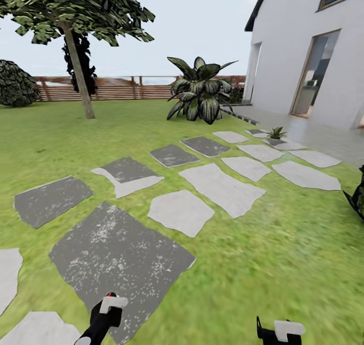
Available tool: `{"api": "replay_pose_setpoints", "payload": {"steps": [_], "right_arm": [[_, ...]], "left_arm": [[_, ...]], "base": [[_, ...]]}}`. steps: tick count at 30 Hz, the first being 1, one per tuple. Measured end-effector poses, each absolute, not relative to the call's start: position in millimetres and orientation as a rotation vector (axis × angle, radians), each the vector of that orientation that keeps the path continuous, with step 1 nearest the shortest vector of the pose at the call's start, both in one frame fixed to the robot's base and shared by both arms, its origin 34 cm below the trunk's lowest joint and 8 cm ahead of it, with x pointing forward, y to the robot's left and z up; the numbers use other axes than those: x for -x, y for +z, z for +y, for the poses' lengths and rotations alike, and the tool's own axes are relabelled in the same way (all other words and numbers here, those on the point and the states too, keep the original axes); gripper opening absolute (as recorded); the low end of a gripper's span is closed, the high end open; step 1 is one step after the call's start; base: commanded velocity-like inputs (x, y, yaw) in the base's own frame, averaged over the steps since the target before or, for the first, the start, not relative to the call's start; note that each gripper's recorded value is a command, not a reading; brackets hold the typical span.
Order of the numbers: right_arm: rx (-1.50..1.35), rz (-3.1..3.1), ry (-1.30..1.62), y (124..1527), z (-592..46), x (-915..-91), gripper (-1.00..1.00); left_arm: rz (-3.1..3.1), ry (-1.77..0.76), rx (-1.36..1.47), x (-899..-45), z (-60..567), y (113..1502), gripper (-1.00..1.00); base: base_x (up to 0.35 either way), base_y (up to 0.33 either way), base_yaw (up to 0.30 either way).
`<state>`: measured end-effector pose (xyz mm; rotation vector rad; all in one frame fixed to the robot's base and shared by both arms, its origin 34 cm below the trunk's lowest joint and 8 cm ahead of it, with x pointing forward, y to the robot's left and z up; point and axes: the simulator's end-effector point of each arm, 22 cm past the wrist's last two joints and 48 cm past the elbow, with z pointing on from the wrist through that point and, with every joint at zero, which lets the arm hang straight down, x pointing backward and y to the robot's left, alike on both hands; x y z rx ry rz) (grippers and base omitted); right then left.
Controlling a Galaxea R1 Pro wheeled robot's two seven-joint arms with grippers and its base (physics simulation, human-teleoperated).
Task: Pick up the pesticide atomizer in the garden and spray insectifuge to fully cover both potted plants in the garden.
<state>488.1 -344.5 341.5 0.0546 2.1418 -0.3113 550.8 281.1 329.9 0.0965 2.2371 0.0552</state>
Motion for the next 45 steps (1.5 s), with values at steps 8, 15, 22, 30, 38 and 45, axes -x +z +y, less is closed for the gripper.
{"api": "replay_pose_setpoints", "payload": {"steps": [8, 15, 22, 30, 38, 45], "right_arm": [[-0.055, 2.142, -0.312, 341.5, -344.5, -488.1, 1.00], [-0.055, 2.142, -0.312, 341.6, -344.6, -488.1, 1.00], [-0.055, 2.142, -0.312, 341.6, -344.5, -488.1, 1.00], [-0.048, 2.142, -0.307, 341.5, -343.8, -488.5, 1.00], [-0.050, 2.142, -0.310, 341.6, -344.6, -488.4, 1.00], [-0.052, 2.142, -0.310, 341.6, -344.8, -488.3, 1.00]], "left_arm": [[2.301, 0.083, -0.080, -516.0, 304.6, 309.5, -1.00], [2.315, 0.097, -0.082, -504.9, 314.3, 304.7, -1.00], [2.316, 0.101, -0.082, -503.9, 315.0, 304.3, -1.00], [2.319, 0.091, -0.084, -503.0, 311.4, 303.3, -1.00], [2.332, 0.092, -0.080, -497.2, 311.2, 299.5, -1.00], [2.332, 0.090, -0.079, -496.7, 309.8, 299.1, -1.00]], "base": [[0.336, 0.000, -0.300], [0.337, 0.000, -0.300], [0.337, 0.000, -0.260], [0.336, 0.000, -0.018], [0.337, 0.000, 0.000], [0.336, 0.000, 0.000]]}}
